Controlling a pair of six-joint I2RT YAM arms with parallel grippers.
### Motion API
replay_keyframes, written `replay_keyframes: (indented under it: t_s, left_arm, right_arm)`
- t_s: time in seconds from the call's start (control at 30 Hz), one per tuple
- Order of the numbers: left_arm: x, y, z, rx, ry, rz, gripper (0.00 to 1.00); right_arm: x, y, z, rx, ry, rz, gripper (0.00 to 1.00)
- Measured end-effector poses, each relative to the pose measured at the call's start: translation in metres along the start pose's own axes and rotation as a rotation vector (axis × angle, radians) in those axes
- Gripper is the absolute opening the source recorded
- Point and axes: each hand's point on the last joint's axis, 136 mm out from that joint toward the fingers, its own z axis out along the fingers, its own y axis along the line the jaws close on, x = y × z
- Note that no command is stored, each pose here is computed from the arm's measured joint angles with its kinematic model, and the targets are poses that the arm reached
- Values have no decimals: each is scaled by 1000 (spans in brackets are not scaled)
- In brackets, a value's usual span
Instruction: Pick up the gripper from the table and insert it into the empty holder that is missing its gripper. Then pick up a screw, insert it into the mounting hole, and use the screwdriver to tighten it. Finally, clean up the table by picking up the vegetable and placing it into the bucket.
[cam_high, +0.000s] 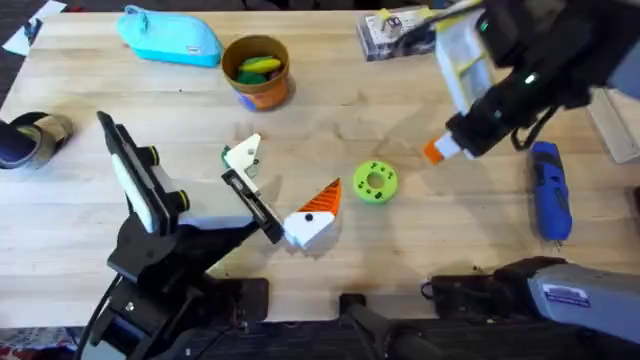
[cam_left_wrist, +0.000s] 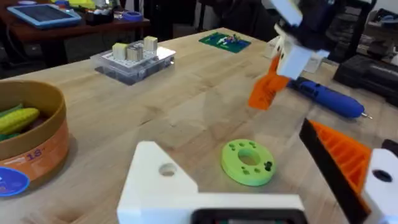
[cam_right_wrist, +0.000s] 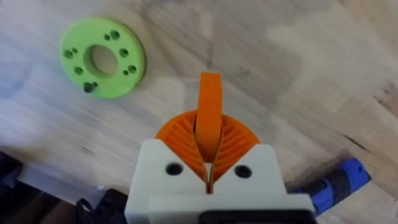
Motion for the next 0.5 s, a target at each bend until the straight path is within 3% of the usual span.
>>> replay_keyframes:
  t_s: [0.13,0.27,0.5]
  left_arm:
    - [0,0,0,-1,0,0,991]
    - [0,0,0,-1,0,0,991]
    - [0,0,0,-1,0,0,991]
  right_arm:
    - [-34,-1,-53,-9,-203,32,10]
    - [-52,12,-97,-59,-385,23,10]
    - [-60,41,-111,-222,-462,-2,9]
